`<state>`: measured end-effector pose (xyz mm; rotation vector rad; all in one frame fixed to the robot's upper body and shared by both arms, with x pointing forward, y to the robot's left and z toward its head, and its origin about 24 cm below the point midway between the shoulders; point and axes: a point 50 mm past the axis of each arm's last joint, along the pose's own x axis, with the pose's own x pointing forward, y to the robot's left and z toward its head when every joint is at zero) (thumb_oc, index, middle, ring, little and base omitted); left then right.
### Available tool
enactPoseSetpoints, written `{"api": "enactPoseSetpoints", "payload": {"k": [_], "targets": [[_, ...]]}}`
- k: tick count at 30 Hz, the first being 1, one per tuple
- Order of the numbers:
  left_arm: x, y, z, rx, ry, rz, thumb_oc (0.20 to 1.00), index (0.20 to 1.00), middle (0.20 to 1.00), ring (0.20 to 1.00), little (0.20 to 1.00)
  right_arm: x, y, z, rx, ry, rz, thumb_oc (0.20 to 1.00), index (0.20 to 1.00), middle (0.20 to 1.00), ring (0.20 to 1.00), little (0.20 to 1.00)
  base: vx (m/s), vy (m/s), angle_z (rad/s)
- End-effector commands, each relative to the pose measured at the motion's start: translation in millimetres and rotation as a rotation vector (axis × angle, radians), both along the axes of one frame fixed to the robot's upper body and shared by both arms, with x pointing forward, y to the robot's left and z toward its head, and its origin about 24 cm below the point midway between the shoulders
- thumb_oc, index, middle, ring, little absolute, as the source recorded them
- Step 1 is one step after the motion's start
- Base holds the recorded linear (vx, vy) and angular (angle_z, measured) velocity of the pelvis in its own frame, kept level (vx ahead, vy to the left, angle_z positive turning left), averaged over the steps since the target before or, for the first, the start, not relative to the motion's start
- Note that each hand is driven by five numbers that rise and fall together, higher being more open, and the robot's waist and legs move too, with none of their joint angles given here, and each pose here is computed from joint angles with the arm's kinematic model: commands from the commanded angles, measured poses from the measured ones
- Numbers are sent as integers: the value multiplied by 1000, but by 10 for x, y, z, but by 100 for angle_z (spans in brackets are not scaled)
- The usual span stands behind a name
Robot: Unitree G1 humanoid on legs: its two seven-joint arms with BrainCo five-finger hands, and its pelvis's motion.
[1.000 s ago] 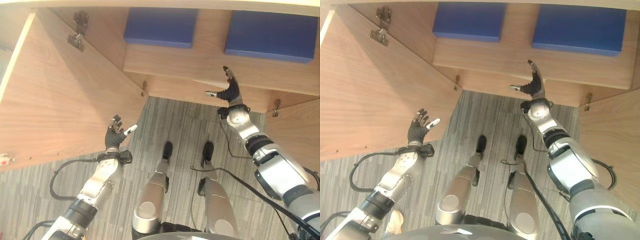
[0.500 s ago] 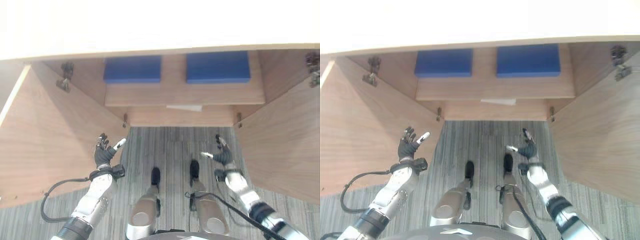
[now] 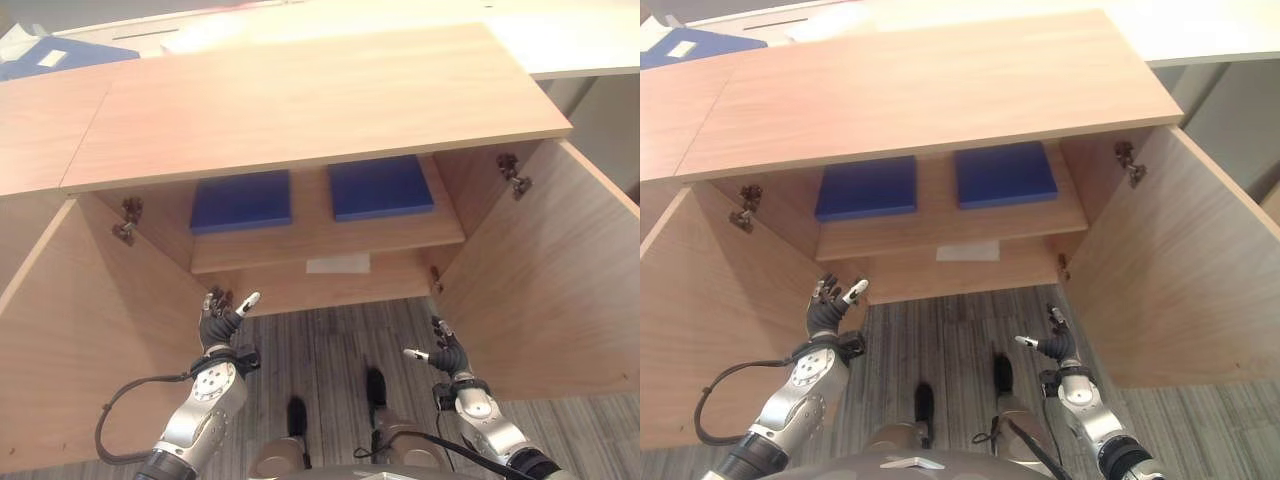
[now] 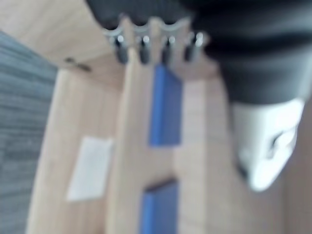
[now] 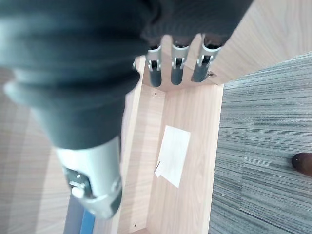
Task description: Put the empty folder in the office cabinet
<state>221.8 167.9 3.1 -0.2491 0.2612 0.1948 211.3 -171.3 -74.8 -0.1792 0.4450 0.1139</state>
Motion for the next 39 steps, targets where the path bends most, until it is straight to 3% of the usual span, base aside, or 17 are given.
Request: {"api": "enactPoseSetpoints", "payload": {"k": [1, 4, 9, 12, 13, 15, 17, 22, 24, 25, 26, 27, 28, 31, 33, 34, 39], "targets": [[151, -53, 266, 70, -99, -24, 1000, 1000, 1000, 1000, 1000, 265, -115, 221, 60, -118, -127, 1000, 1000, 1000, 1000, 1000, -274, 264, 56], [155, -13, 268, 86, -85, -28, 1000, 1000, 1000, 1000, 1000, 271, -113, 189, 120, -78, -176, 1000, 1000, 1000, 1000, 1000, -156, 80, 8], [119, 92, 207, 118, -52, -35, 1000, 1000, 1000, 1000, 1000, 200, -389, 131, 117, -78, -494, 1000, 1000, 1000, 1000, 1000, -92, 33, -21], [100, 149, 179, 120, -47, 0, 1000, 1000, 1000, 1000, 1000, -97, -1127, 129, -150, -84, -1071, 1000, 1000, 1000, 1000, 1000, -139, 70, -11], [101, 144, 182, 118, -49, 7, 1000, 1000, 1000, 1000, 1000, -156, -1221, 139, -195, -76, -1172, 1000, 1000, 1000, 1000, 1000, -98, 67, -23], [118, 96, 210, 107, -47, 14, 1000, 1000, 1000, 1000, 1000, -538, -1613, 136, -362, -3, -1575, 1000, 1000, 1000, 1000, 1000, -93, 52, -6], [149, 40, 255, 106, -50, -4, 1000, 1000, 1000, 1000, 1000, -771, -1759, 149, -467, 63, -1818, 1000, 1000, 1000, 1000, 1000, -91, 15, 41], [147, -52, 349, 119, -48, -44, 1000, 1000, 1000, 1000, 1000, -1120, -2090, 283, -557, 159, -2146, 1000, 1000, 1000, 1000, 1000, -65, -11, -23], [141, -52, 372, 122, -43, -43, 1000, 1000, 1000, 1000, 1000, -1243, -2189, 254, -428, 149, -2160, 1000, 1000, 1000, 1000, 1000, -25, -49, 11], [139, -50, 377, 135, -36, -47, 1000, 1000, 1000, 1000, 1000, -1220, -2239, 107, -27, 91, -2013, 1000, 1000, 1000, 1000, 1000, -22, -66, 11], [139, -50, 377, 135, -36, -47, 1000, 1000, 1000, 1000, 1000, -1220, -2239, 107, -27, 91, -2013, 1000, 1000, 1000, 1000, 1000, -29, -147, 21], [133, -25, 377, 158, -36, -62, 1000, 1000, 1000, 1000, 1000, -995, -2244, 80, 231, 21, -1794, 1000, 1000, 1000, 1000, 1000, -26, -108, 19], [133, -25, 377, 158, -36, -62, 1000, 1000, 1000, 1000, 1000, -995, -2244, 80, 231, 21, -1794, 1000, 1000, 1000, 1000, 1000, -41, -160, 14], [101, 109, 387, 184, -41, -58, 1000, 1000, 1000, 1000, 1000, -602, -2122, 159, 407, -70, -1427, 1000, 1000, 1000, 1000, 1000, -34, -98, -14], [95, 135, 385, 186, -41, -56, 1000, 1000, 1000, 1000, 1000, -511, -2077, 188, 432, -90, -1346, 1000, 1000, 1000, 1000, 1000, -24, -46, 3], [99, 180, 376, 191, -39, -55, 1000, 1000, 1000, 1000, 1000, -310, -1964, 255, 482, -127, -1159, 1000, 1000, 1000, 1000, 1000, -17, -49, 1], [112, 235, 302, 205, -25, -78, 1000, 1000, 1000, 1000, 1000, 320, -1591, 613, 502, -248, -658, 1000, 1000, 1000, 1000, 1000, 16, -59, 2]]}}
